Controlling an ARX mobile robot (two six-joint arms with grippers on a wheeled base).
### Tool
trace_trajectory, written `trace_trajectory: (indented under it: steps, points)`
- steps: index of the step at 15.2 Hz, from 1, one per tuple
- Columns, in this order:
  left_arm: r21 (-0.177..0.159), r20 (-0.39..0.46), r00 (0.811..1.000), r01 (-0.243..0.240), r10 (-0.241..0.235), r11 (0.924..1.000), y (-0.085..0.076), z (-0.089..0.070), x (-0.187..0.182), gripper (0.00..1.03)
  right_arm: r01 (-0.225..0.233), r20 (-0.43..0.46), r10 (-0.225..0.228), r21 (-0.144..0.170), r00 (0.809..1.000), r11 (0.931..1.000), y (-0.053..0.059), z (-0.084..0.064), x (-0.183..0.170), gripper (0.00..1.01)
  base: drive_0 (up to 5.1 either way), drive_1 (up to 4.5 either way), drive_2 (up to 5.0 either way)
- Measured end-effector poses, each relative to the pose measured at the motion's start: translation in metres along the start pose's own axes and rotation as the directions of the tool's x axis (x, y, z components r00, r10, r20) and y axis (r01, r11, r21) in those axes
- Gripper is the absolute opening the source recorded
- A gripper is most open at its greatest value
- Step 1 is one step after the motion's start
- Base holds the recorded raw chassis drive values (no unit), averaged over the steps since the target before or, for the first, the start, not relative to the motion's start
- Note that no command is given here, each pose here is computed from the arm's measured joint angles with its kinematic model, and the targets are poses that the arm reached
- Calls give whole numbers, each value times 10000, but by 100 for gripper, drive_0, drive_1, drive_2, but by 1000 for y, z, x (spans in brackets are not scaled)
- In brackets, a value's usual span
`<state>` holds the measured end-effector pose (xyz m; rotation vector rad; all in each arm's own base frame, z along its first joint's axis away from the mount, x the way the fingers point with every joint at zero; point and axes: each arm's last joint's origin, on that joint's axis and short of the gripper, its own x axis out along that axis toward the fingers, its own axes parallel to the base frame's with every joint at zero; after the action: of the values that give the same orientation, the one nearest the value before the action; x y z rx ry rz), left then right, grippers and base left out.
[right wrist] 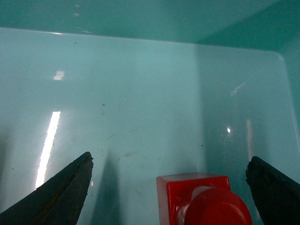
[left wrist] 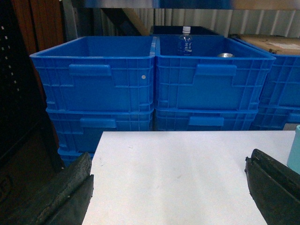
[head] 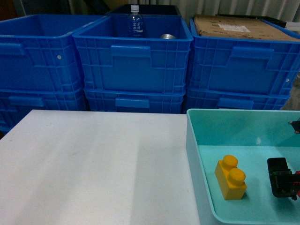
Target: Pick red block from blue box to shelf
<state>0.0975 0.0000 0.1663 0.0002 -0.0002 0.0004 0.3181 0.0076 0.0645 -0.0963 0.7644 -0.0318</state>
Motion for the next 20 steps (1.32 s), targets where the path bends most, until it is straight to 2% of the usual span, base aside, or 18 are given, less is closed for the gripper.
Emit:
trace_trajectory:
  steps: [3,5,7,10,14,15,17,20]
  points:
    - [0,0,10000,0,0,10000,0,0,0,98,113,-139,-112,57,9998,9999,0,-2,5,98,0,0,0]
    - [0,0,10000,-4,4,10000,0,0,0,98,109,-244,-105,167,9996,9998,1,-3,10,67,0,0,0]
    - [0,0,10000,0,0,10000,0,0,0,98,110,37,-110,186,9999,9998,1,0,10,47,0,0,0]
    - [0,0,10000,-4,4,10000,0,0,0,98,109,254,-114,203,9996,9997,1,2,9,34,0,0,0]
    - [0,0,10000,-4,4,10000,0,0,0,98,-70,412,61,210,9991,9998,1,7,2,30,0,0,0]
    - [0,0,10000,0,0,10000,0,0,0,98,-196,699,180,233,9974,9995,2,15,-6,30,0,0,0]
    - [0,0,10000,0,0,10000,0,0,0,98,-689,1598,635,287,9851,9972,-1,41,-33,30,0,0,0]
    - [0,0,10000,0,0,10000,0,0,0,98,-1229,3016,1112,200,9469,9922,-8,70,-71,30,0,0,0]
